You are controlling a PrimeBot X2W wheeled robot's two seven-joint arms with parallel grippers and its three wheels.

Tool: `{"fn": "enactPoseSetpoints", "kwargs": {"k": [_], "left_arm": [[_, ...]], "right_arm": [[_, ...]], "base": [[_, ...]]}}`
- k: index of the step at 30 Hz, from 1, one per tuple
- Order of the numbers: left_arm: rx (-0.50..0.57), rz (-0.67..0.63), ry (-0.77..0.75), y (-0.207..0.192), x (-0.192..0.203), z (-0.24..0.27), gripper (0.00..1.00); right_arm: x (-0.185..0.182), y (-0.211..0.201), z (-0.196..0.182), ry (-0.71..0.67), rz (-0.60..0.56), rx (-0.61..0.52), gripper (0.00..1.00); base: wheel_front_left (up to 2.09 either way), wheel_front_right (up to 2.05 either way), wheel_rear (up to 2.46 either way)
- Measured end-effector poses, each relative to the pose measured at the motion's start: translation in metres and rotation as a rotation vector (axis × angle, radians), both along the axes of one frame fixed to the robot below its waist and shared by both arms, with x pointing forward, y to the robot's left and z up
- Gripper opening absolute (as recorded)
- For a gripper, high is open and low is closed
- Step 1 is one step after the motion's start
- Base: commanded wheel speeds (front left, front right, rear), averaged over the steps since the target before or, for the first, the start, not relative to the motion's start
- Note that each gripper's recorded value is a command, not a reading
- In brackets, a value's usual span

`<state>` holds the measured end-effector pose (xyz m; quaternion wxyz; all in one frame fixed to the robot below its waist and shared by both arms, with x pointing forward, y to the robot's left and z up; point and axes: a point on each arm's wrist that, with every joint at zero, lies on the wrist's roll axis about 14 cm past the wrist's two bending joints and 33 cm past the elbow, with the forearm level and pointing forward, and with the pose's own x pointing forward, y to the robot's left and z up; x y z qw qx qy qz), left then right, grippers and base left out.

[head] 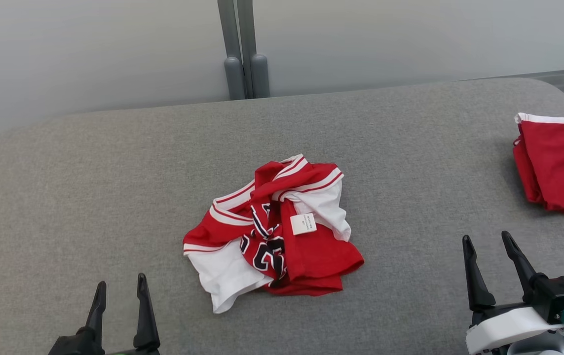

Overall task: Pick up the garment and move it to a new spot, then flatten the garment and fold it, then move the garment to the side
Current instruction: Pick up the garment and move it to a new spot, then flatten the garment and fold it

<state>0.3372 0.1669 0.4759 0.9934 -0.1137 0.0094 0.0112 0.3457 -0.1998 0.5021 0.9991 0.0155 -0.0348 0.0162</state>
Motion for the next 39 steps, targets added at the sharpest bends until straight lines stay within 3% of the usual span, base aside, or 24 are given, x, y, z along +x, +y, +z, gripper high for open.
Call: {"fn": "enactPoseSetpoints", "kwargs": {"k": [24, 31, 39], "left_arm": [[0.000, 0.053, 0.021, 0.017, -0.008, -0.006, 1.00], [-0.040, -0.076, 0.025, -0.021, 0.010, -0.009, 1.00], [-0.193, -0.214, 0.239, -0.077, 0.022, -0.066, 1.00]], "right_arm": [[0.011, 0.020, -0.007, 0.021, 0.069, -0.006, 1.00], [0.017, 0.020, -0.010, 0.030, 0.074, -0.007, 1.00], [0.026, 0.018, -0.020, 0.062, 0.073, -0.005, 1.00]], "base": [[0.00, 0.00, 0.00], [0.00, 0.00, 0.00], [0.00, 0.00, 0.00]]}}
